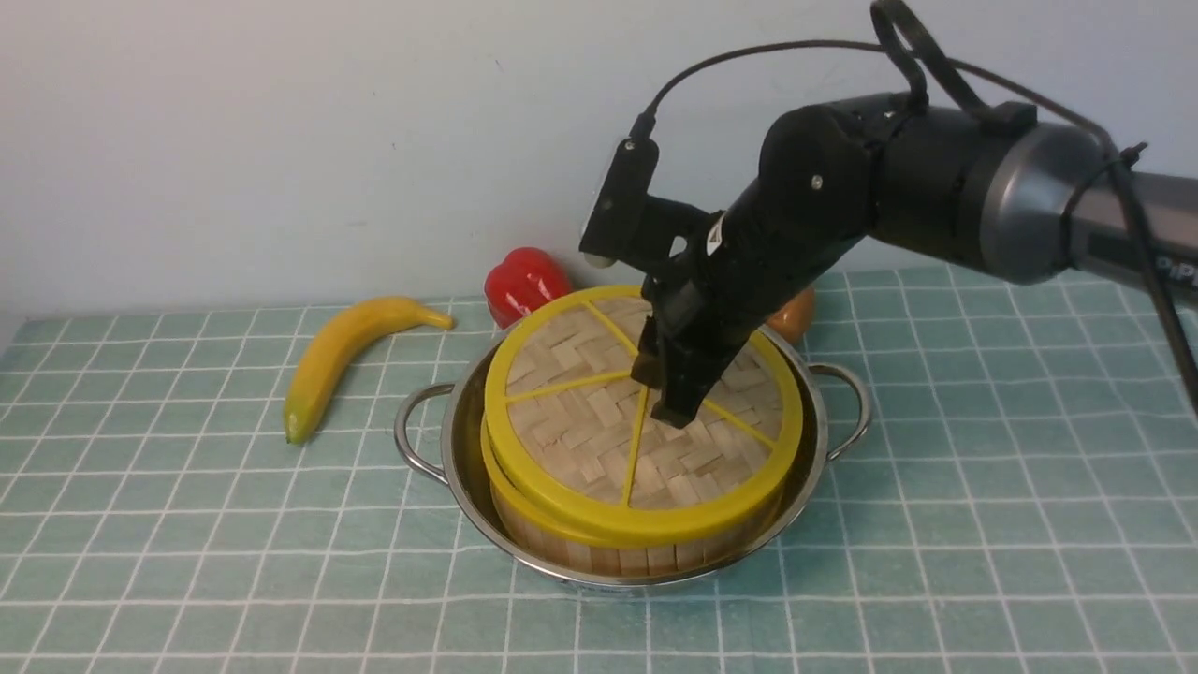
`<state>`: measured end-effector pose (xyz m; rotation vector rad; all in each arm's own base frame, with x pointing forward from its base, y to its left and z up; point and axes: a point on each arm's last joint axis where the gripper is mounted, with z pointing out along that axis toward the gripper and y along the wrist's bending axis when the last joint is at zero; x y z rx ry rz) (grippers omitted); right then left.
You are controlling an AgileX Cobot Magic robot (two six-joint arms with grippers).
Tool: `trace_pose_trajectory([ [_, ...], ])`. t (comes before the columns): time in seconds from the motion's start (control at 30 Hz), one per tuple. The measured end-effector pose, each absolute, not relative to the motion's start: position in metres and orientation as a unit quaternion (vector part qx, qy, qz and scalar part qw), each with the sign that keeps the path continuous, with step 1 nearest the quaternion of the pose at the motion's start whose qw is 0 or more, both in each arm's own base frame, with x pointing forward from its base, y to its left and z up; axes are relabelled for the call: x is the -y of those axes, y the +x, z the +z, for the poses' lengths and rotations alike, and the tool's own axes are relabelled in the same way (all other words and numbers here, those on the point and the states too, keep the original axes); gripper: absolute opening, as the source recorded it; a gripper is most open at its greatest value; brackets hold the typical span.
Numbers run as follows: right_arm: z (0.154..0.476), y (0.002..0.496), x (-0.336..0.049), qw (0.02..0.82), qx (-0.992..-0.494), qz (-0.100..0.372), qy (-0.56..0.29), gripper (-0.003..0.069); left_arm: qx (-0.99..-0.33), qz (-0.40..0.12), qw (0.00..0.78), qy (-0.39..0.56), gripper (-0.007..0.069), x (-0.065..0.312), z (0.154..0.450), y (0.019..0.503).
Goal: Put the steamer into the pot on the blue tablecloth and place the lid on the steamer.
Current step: 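Place the bamboo steamer lid onto the steamer basket in the pot with the right gripper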
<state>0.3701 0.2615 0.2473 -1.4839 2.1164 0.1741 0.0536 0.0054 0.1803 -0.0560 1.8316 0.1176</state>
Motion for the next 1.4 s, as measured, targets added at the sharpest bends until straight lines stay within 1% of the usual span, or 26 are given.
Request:
trace_pose_trajectory([
  [0.17,0.256,0.366,-0.269,0.274,-0.775,0.062,-0.566,0.0147,-0.792,0.051,0.607,-0.024,0.0223,-0.005,0.180,0.054],
  [0.33,0.258,0.368,-0.269,0.278,-0.771,0.052,-0.570,0.0146,-0.792,0.051,0.607,-0.024,0.0223,-0.005,0.180,0.054],
  [0.8,0.238,0.374,-0.272,0.266,-0.774,0.047,-0.573,0.0146,-0.792,0.051,0.607,-0.024,0.0243,-0.005,0.180,0.054],
  [1.03,0.236,0.375,-0.273,0.268,-0.769,0.044,-0.579,0.0146,-0.792,0.051,0.607,-0.024,0.0243,-0.005,0.180,0.054],
  [1.4,0.250,0.377,-0.276,0.259,-0.764,0.044,-0.589,0.0146,-0.792,0.051,0.607,-0.024,0.0243,-0.005,0.180,0.054],
])
